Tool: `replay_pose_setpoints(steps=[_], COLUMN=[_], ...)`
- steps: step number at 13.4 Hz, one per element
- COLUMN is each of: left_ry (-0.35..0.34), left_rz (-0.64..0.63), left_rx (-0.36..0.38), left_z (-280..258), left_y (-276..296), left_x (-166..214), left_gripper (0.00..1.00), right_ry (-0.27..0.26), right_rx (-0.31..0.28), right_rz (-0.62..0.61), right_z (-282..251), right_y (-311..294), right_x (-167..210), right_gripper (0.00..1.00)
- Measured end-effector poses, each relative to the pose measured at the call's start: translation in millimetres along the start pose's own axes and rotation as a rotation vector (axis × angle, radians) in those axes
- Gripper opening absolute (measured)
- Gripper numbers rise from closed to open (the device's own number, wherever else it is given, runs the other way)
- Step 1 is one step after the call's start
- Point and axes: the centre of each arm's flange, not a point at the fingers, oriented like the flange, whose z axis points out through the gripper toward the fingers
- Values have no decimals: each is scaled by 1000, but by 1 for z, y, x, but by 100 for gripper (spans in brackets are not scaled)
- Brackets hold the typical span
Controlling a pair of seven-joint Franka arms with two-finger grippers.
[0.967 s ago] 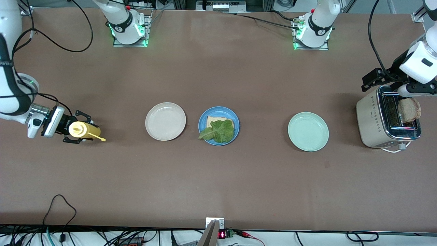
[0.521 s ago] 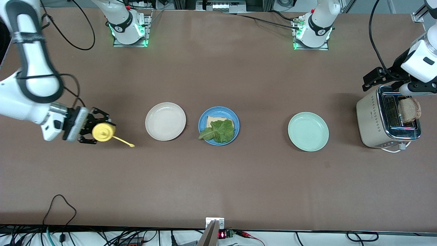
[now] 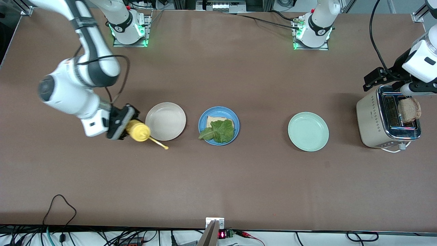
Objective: Make sandwich in blue plate with both arms
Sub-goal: 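Tilt the mustard bottle over the sandwich on the blue plate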
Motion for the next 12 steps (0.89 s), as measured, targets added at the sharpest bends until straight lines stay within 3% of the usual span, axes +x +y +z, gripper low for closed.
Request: replay_pose_setpoints(steps=[7,12], left_ry=[0,0], left_rz=[-5,-6], left_rx=[0,0], left_z=[0,0], left_y=[-3,-3], left_x=[0,0], left_gripper=[100,100], right_ry=[-218,-333], right_rx=[-198,-339], right_rz=[-81,-195], right_z=[43,104], right_y=[-122,-189], right_x=[83,103], right_gripper=[61,61])
